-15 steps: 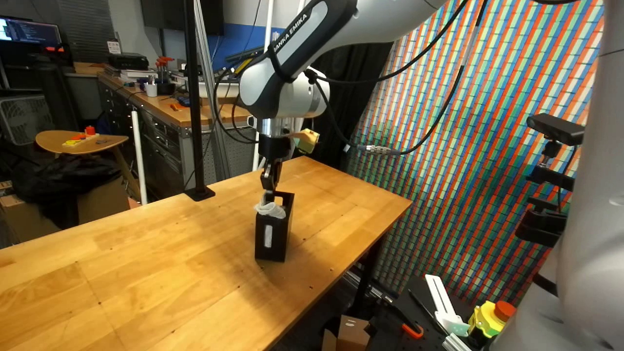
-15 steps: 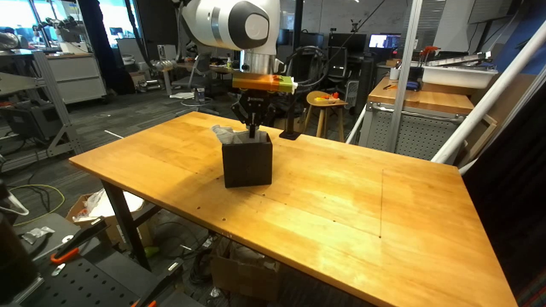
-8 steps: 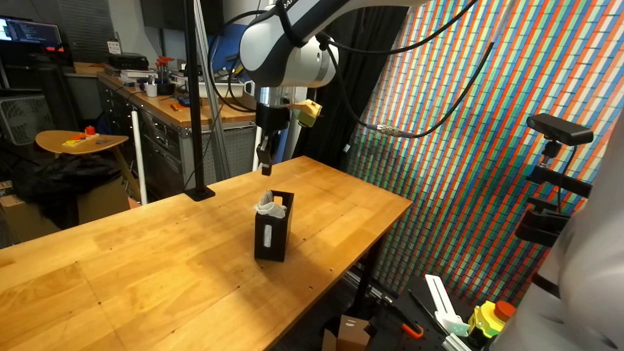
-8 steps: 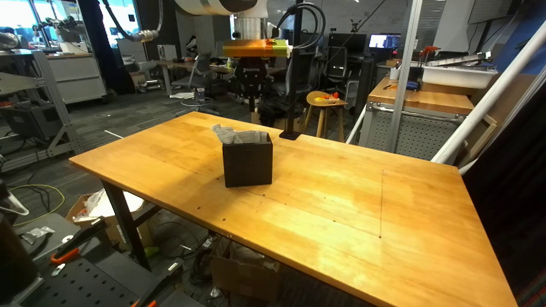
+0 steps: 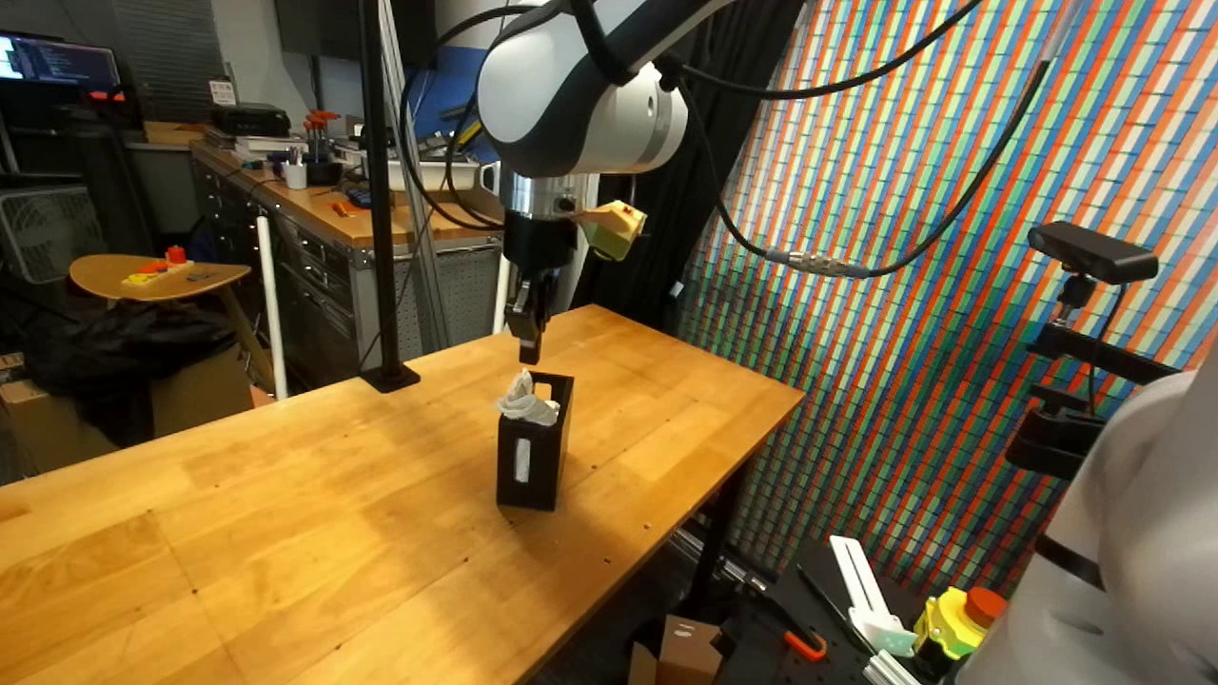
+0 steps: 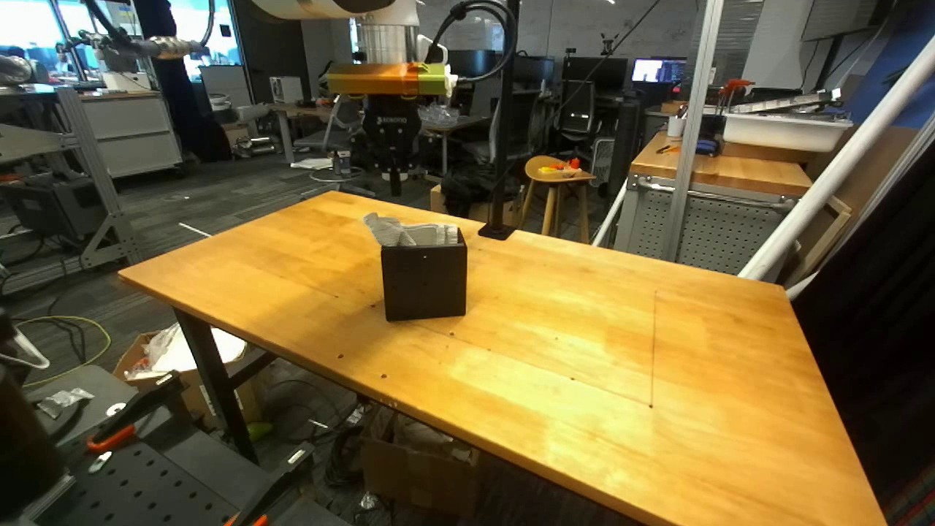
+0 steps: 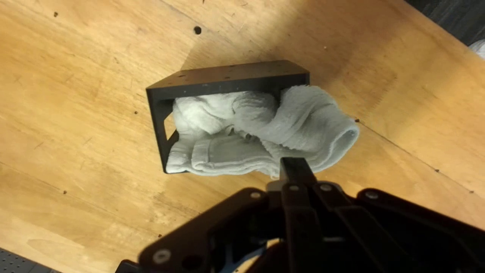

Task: Put the towel in the box

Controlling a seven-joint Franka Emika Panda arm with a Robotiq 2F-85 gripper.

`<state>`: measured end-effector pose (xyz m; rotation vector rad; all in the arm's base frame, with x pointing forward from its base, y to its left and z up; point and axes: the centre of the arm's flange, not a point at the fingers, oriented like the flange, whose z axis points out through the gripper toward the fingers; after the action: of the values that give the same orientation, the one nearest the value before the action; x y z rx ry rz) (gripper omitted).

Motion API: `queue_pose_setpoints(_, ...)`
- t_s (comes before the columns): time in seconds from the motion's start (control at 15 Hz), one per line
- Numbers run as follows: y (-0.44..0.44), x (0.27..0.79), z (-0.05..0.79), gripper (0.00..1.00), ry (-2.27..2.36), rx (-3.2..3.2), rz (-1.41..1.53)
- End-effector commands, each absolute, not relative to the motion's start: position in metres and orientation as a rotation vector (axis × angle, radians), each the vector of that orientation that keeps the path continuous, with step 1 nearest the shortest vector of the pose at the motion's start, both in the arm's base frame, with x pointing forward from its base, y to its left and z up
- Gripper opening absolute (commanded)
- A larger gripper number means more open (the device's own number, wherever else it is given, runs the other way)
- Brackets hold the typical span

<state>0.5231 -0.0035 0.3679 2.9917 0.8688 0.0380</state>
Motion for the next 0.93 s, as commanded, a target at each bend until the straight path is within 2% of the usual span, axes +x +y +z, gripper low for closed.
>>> queue_pose_setpoints(0.0,0.011,0.493,0.378,0.0,0.835,2.973,0.068)
queue_pose_setpoints(0.47,0.023,0.473,0.367,0.01,0.829,2.988,0.049)
queue_pose_setpoints(0.53,0.023,0.471,0.364,0.17,0.829,2.991,0.044)
queue_pose_setpoints(0.6,0.023,0.47,0.362,0.27,0.832,2.987,0.038)
queue_pose_setpoints(0.73,0.024,0.47,0.358,0.37,0.842,2.984,0.038)
queue_pose_setpoints(0.87,0.025,0.472,0.356,0.53,0.855,2.982,0.039)
